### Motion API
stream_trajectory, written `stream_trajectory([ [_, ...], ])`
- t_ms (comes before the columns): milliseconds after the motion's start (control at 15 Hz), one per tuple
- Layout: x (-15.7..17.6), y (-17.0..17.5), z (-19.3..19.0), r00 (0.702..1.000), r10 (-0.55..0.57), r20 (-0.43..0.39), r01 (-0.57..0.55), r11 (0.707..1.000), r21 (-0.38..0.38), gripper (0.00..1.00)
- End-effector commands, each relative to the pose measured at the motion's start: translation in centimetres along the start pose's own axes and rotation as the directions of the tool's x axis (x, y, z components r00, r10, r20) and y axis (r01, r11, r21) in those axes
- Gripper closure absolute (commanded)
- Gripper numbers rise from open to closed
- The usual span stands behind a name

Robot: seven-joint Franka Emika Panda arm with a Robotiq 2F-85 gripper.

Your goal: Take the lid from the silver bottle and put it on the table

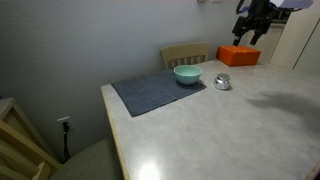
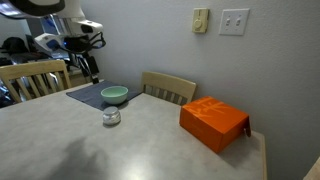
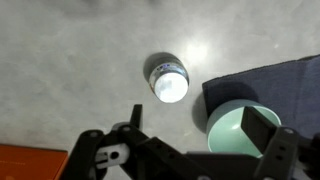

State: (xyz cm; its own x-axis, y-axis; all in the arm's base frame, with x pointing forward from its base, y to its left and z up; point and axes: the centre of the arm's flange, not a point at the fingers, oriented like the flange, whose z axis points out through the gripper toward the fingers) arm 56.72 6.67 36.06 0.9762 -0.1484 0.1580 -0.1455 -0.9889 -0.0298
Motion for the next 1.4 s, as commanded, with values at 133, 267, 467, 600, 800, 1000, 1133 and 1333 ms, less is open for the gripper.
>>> stream_trajectory([
  [133, 1.0, 0.1, 3.6, 0.993, -0.008, 0.121, 0.012, 0.999, -0.033, 0.0],
  [267, 1.6, -0.1, 4.6, 0.99, -0.01, 0.143, 0.016, 0.999, -0.037, 0.0],
  [467, 1.5, -0.4, 5.0, 0.998, 0.001, 0.068, 0.002, 0.999, -0.043, 0.0],
  [600, 2.2, -0.6, 6.0, 0.999, 0.007, 0.032, -0.006, 0.999, -0.044, 0.0],
  [800, 3.2, -0.7, 8.7, 0.998, 0.023, 0.051, -0.02, 0.999, -0.05, 0.0],
  [1000, 3.8, -0.5, 12.1, 0.995, 0.025, 0.1, -0.02, 0.998, -0.054, 0.0],
  [1133, 4.6, -0.5, 14.2, 0.991, 0.02, 0.134, -0.011, 0.998, -0.069, 0.0],
  [1333, 5.6, -1.3, 15.9, 0.99, 0.011, 0.14, -0.001, 0.997, -0.074, 0.0],
])
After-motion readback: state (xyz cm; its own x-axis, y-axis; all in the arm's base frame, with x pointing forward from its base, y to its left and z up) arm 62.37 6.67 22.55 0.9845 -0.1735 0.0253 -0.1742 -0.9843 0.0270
